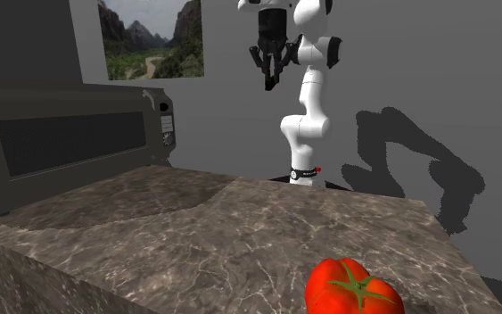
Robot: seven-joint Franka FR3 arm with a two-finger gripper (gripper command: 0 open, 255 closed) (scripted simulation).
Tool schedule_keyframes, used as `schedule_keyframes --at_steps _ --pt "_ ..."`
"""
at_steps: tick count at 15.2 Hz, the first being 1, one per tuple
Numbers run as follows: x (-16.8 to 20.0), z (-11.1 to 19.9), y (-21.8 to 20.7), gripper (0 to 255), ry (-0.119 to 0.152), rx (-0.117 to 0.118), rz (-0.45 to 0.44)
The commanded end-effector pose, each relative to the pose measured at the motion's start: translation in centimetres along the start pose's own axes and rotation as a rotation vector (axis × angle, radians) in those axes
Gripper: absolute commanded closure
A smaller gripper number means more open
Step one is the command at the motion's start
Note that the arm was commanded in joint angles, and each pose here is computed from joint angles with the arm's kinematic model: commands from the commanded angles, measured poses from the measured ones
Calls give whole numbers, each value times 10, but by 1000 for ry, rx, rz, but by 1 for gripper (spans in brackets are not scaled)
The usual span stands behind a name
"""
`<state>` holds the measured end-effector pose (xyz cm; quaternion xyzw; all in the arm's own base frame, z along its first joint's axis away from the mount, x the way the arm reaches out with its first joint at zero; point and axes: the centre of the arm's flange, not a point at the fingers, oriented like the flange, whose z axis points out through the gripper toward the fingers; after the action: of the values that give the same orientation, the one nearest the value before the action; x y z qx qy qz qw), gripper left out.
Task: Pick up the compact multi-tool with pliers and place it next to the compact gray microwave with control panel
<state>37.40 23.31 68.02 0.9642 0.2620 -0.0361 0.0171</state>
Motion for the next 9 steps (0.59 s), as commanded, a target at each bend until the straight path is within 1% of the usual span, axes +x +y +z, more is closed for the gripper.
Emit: schedule_keyframes --at_steps 1,9 --pt "-1 -11 0 255 0 0 0" --pt "-4 -53 1 255 0 0 0"
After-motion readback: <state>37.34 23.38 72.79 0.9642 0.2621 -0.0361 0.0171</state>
